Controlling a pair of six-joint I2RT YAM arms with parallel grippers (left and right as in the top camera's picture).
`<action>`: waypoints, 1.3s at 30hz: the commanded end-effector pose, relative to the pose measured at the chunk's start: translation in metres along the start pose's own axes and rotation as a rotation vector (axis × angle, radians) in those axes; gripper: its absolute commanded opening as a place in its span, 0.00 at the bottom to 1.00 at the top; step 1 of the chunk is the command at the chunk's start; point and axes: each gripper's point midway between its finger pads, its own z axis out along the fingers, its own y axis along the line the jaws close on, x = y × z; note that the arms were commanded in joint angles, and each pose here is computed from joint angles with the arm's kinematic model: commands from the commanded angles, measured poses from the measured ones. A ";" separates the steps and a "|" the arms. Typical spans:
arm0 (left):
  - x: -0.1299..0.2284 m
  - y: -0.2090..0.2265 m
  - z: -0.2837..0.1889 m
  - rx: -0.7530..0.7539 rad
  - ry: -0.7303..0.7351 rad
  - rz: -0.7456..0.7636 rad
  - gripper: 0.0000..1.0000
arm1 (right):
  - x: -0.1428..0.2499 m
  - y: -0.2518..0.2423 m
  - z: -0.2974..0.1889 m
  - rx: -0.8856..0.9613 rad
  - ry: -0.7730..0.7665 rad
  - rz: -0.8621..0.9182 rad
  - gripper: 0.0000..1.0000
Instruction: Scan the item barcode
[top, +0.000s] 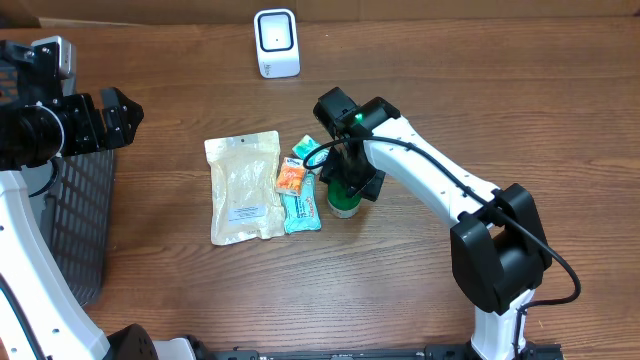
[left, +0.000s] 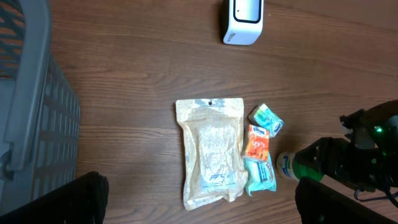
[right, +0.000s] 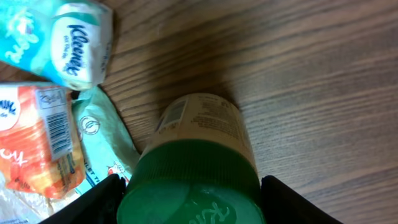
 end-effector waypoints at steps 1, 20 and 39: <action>-0.002 -0.006 -0.009 0.008 -0.030 0.039 1.00 | 0.004 -0.009 0.012 0.043 0.000 0.004 0.58; -0.002 -0.006 -0.009 0.009 -0.029 0.038 1.00 | -0.008 0.003 -0.025 -0.104 -0.034 -1.643 0.63; -0.002 -0.006 -0.009 0.009 -0.029 0.038 1.00 | -0.028 -0.013 -0.027 0.018 -0.052 -0.933 1.00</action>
